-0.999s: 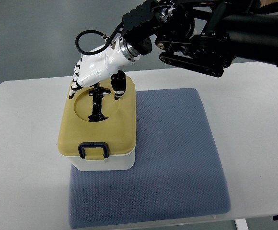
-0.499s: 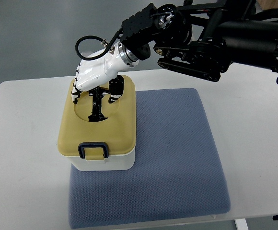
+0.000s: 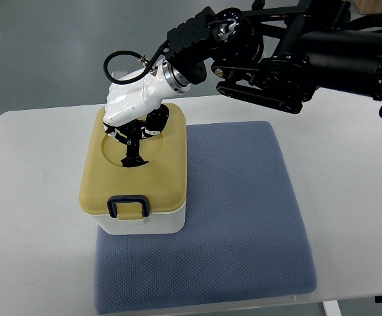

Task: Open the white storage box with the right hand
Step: 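Lift the yellow lid off the box with the right hand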

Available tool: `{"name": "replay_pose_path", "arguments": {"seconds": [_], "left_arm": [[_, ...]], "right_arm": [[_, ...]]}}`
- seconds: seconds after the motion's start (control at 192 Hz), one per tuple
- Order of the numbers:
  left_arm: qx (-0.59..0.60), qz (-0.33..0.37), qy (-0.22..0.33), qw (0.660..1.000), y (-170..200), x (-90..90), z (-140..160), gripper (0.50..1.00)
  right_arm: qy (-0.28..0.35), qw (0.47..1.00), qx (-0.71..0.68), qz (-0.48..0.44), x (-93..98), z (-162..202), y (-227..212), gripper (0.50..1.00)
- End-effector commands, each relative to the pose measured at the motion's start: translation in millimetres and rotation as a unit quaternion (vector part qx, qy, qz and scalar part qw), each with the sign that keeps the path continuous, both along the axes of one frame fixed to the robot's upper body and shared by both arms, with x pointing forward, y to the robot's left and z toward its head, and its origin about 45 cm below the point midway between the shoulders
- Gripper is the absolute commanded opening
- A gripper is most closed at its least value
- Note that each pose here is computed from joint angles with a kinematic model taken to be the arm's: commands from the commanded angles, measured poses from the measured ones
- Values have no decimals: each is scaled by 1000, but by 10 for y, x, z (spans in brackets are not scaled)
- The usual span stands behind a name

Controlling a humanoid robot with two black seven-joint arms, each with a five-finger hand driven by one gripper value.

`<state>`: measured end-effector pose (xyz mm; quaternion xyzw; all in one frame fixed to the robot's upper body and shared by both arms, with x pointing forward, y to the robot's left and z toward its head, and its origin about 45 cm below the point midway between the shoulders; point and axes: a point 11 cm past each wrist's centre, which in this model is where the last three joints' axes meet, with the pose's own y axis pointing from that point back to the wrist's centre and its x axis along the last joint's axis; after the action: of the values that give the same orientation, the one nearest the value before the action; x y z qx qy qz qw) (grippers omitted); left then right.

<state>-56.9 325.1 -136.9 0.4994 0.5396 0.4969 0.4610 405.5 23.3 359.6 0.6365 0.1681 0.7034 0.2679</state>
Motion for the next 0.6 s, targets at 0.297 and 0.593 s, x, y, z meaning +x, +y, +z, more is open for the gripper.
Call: {"name": "replay_pose_path", "arguments": {"seconds": [0.297, 0.593], "left_arm": [[1, 0, 0, 1000, 2, 0, 0, 1000], [0, 0, 0, 1000, 0, 0, 0, 1000]], "right_arm": [[1, 1000, 9, -12, 42, 127, -35, 500], [-24, 996, 55, -67, 293, 752, -403, 500]]}}
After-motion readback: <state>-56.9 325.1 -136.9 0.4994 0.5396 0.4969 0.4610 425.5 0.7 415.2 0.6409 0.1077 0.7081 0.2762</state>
